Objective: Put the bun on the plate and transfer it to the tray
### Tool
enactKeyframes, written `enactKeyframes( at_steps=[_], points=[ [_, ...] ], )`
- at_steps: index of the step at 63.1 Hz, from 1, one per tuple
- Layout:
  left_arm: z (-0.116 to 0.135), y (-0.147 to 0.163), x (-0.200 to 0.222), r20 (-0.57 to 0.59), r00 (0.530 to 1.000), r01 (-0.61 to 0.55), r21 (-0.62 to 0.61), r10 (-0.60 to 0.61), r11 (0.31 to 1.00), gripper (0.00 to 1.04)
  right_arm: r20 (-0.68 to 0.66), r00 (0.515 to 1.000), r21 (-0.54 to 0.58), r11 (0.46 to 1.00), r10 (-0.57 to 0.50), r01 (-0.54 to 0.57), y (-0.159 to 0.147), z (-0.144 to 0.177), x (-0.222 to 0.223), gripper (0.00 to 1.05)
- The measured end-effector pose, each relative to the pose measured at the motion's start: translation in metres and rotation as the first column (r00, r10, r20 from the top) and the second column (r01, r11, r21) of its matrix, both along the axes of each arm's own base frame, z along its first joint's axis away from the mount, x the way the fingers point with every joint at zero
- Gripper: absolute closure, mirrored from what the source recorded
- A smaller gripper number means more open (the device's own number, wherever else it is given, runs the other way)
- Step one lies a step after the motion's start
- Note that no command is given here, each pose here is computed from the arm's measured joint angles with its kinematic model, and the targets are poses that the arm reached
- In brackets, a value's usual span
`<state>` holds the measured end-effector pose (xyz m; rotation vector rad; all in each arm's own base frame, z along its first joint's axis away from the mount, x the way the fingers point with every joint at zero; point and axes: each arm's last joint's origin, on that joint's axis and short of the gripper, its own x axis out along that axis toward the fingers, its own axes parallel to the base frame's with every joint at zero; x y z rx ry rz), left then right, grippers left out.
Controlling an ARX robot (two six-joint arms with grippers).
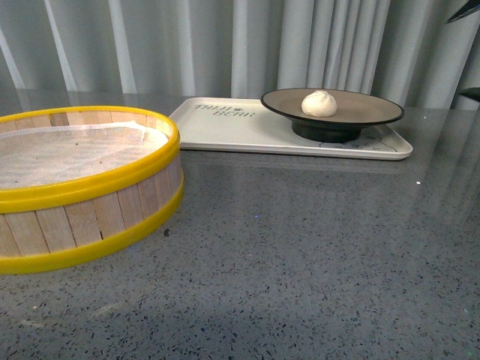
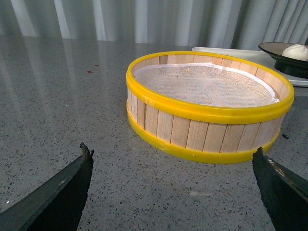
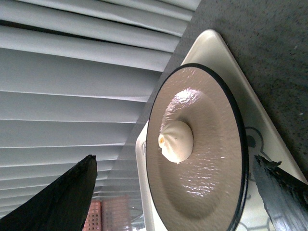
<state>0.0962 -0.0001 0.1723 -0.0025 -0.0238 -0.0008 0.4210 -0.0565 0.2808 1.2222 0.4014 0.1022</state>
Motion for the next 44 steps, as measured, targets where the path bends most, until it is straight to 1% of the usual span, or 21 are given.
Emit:
enactKeyframes(
  at_steps=[7, 15, 16, 17, 19, 23, 24, 26, 27, 28, 29, 31, 32, 33, 35, 36, 37, 38, 39, 41, 44],
  points=[
    [0.0, 0.0, 0.0, 0.0, 1.0, 0.0, 0.0, 0.0, 1.0, 0.07, 0.029, 0.998, -0.026, 0.998, -0.061, 0.061, -0.02, 0.007, -0.04, 0.08],
    [0.0, 0.0, 0.0, 0.0, 1.0, 0.0, 0.0, 0.0, 1.0, 0.07, 0.083, 0.979, -0.12, 0.973, -0.187, 0.196, -0.047, 0.01, -0.098, 0.08],
    [0.0, 0.0, 0.0, 0.0, 1.0, 0.0, 0.0, 0.0, 1.0, 0.07, 0.102, 0.972, -0.152, 0.962, -0.214, 0.227, -0.051, 0.01, -0.107, 0.08],
    [0.0, 0.0, 0.0, 0.0, 1.0, 0.0, 0.0, 0.0, 1.0, 0.07, 0.111, 0.967, -0.161, 0.956, -0.229, 0.245, -0.053, 0.011, -0.111, 0.08],
    [0.0, 0.0, 0.0, 0.0, 1.0, 0.0, 0.0, 0.0, 1.0, 0.07, 0.155, 0.946, -0.224, 0.922, -0.285, 0.315, -0.061, 0.013, -0.127, 0.08],
    [0.0, 0.0, 0.0, 0.0, 1.0, 0.0, 0.0, 0.0, 1.0, 0.07, 0.215, 0.917, -0.321, 0.863, -0.336, 0.391, -0.07, 0.014, -0.153, 0.08],
    [0.0, 0.0, 0.0, 0.0, 1.0, 0.0, 0.0, 0.0, 1.0, 0.07, 0.22, 0.914, -0.329, 0.856, -0.342, 0.4, -0.07, 0.013, -0.157, 0.08],
    [0.0, 0.0, 0.0, 0.0, 1.0, 0.0, 0.0, 0.0, 1.0, 0.07, 0.27, 0.893, -0.399, 0.802, -0.359, 0.444, -0.073, 0.014, -0.172, 0.08],
    [0.0, 0.0, 0.0, 0.0, 1.0, 0.0, 0.0, 0.0, 1.0, 0.07, 0.283, 0.891, -0.41, 0.796, -0.354, 0.446, -0.073, 0.014, -0.176, 0.09],
    [0.0, 0.0, 0.0, 0.0, 1.0, 0.0, 0.0, 0.0, 1.0, 0.07, 0.316, 0.898, -0.469, 0.772, -0.307, 0.429, -0.074, 0.014, -0.183, 0.12],
    [0.0, 0.0, 0.0, 0.0, 1.0, 0.0, 0.0, 0.0, 1.0, 0.07, 0.333, 0.902, -0.495, 0.763, -0.276, 0.416, -0.073, 0.014, -0.187, 0.14],
    [0.0, 0.0, 0.0, 0.0, 1.0, 0.0, 0.0, 0.0, 1.0, 0.07, 0.376, 0.913, -0.602, 0.708, -0.156, 0.369, -0.067, 0.011, -0.2, 0.21],
    [0.0, 0.0, 0.0, 0.0, 1.0, 0.0, 0.0, 0.0, 1.0, 0.07, 0.381, 0.914, -0.615, 0.699, -0.141, 0.365, -0.065, 0.01, -0.204, 0.22],
    [0.0, 0.0, 0.0, 0.0, 1.0, 0.0, 0.0, 0.0, 1.0, 0.07, 0.389, 0.918, -0.675, 0.656, -0.074, 0.338, -0.059, 0.006, -0.211, 0.26],
    [0.0, 0.0, 0.0, 0.0, 1.0, 0.0, 0.0, 0.0, 1.0, 0.07, 0.391, 0.92, -0.725, 0.609, -0.02, 0.321, -0.051, -0.001, -0.221, 0.31],
    [0.0, 0.0, 0.0, 0.0, 1.0, 0.001, 0.0, -0.001, 1.0, 0.07, 0.388, 0.921, -0.76, 0.569, 0.01, 0.314, -0.045, -0.006, -0.227, 0.35],
    [0.0, 0.0, 0.0, 0.0, 1.0, 0.001, 0.0, -0.001, 1.0, 0.07, 0.386, 0.922, -0.774, 0.552, 0.022, 0.311, -0.042, -0.009, -0.231, 0.37],
    [0.0, 0.0, 0.0, 0.0, 1.0, 0.001, 0.0, -0.001, 1.0, 0.07, 0.382, 0.923, -0.803, 0.512, 0.049, 0.305, -0.036, -0.015, -0.236, 0.4],
    [0.0, 0.0, 0.0, 0.0, 1.0, 0.001, 0.0, -0.001, 1.0, 0.07, 0.379, 0.923, -0.812, 0.498, 0.058, 0.303, -0.034, -0.018, -0.239, 0.42],
    [0.0, 0.0, 0.0, 0.0, 1.0, 0.0, 0.0, 0.0, 1.0, 0.07, 0.369, 0.926, -0.841, 0.456, 0.085, 0.293, -0.023, -0.032, -0.25, 0.49],
    [0.0, 0.0, 0.0, 0.0, 1.0, -0.001, 0.0, 0.001, 1.0, 0.07, 0.364, 0.926, -0.858, 0.422, 0.097, 0.293, -0.013, -0.045, -0.26, 0.57]
  ],
)
